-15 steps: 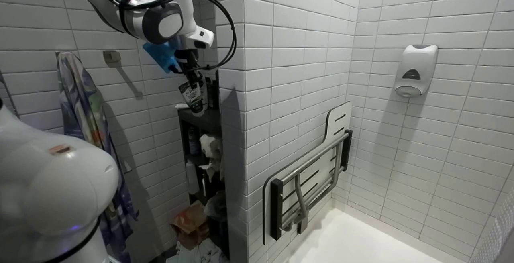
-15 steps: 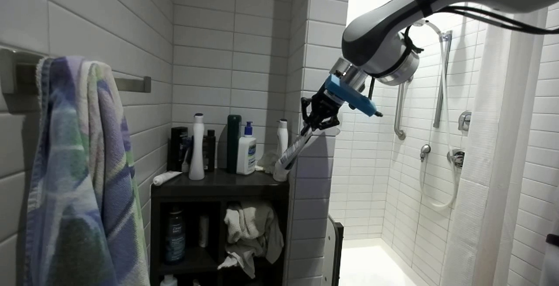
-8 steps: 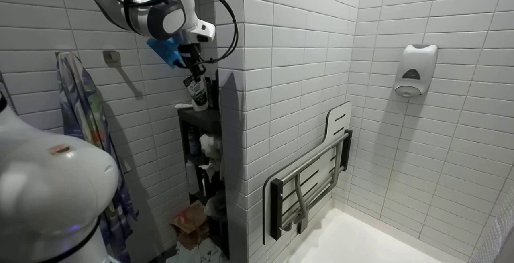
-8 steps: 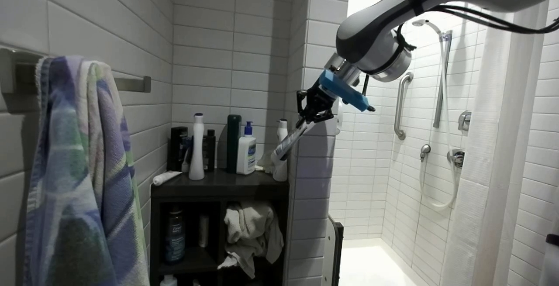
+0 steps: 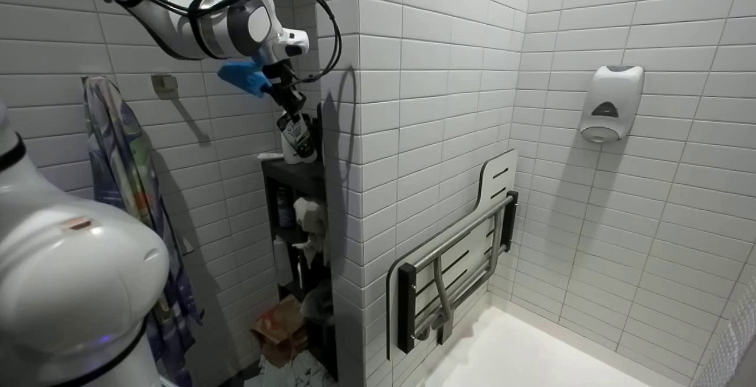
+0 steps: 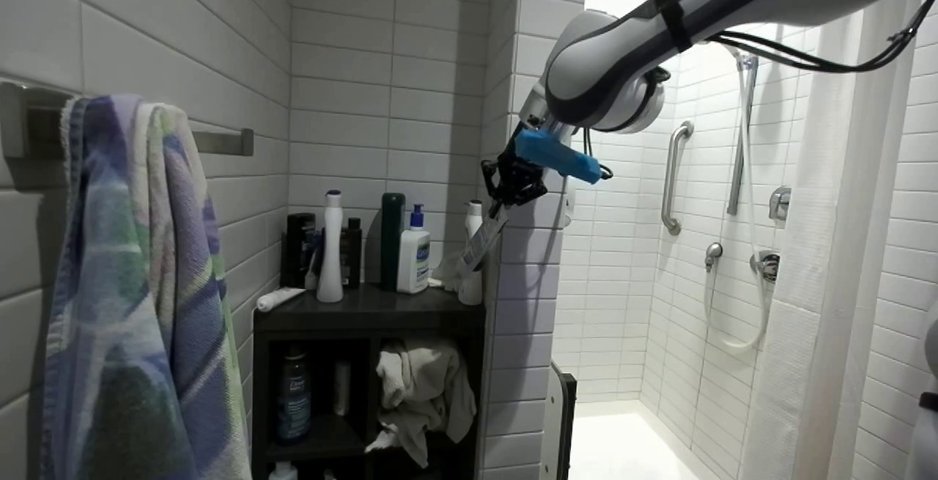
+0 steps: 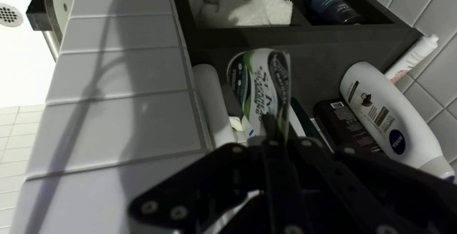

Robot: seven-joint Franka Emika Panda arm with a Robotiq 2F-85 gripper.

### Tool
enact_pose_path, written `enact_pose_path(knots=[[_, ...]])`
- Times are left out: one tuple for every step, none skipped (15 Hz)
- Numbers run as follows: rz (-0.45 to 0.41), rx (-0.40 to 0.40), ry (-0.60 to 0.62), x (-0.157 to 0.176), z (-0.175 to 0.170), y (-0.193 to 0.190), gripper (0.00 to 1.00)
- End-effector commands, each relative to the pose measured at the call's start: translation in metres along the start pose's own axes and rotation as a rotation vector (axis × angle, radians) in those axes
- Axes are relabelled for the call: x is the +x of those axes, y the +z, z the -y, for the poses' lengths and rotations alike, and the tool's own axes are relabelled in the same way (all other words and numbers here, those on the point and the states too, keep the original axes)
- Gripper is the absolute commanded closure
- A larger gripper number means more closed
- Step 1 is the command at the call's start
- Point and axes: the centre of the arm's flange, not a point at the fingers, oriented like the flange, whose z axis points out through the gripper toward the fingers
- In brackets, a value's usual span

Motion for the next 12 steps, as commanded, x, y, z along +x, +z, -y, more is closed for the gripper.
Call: enact_pose_path(knots=[[-0.027, -0.038, -0.024, 0.01, 0.019, -0.004, 0.99], [-0.031, -0.044, -0.032, 0.009, 0.021, -0.005, 0.99], [-0.036, -0.052, -0.037, 0.007, 0.023, -0.005, 0.99], [-0.04, -0.059, -0.045, 0.005, 0.025, -0.005, 0.99], [-0.046, -0.064, -0.053, 0.001, 0.027, -0.006, 0.99], [-0.052, -0.065, -0.062, -0.002, 0.031, -0.007, 0.99], [-0.055, -0.064, -0.07, -0.005, 0.036, -0.008, 0.99], [-0.059, -0.066, -0.075, -0.008, 0.041, -0.007, 0.99], [-0.063, -0.068, -0.083, -0.01, 0.045, -0.006, 0.99], [-0.066, -0.071, -0.083, -0.012, 0.049, -0.005, 0.99], [-0.07, -0.069, -0.079, -0.012, 0.051, -0.006, 0.99], [-0.07, -0.062, -0.069, -0.011, 0.053, -0.006, 0.99]])
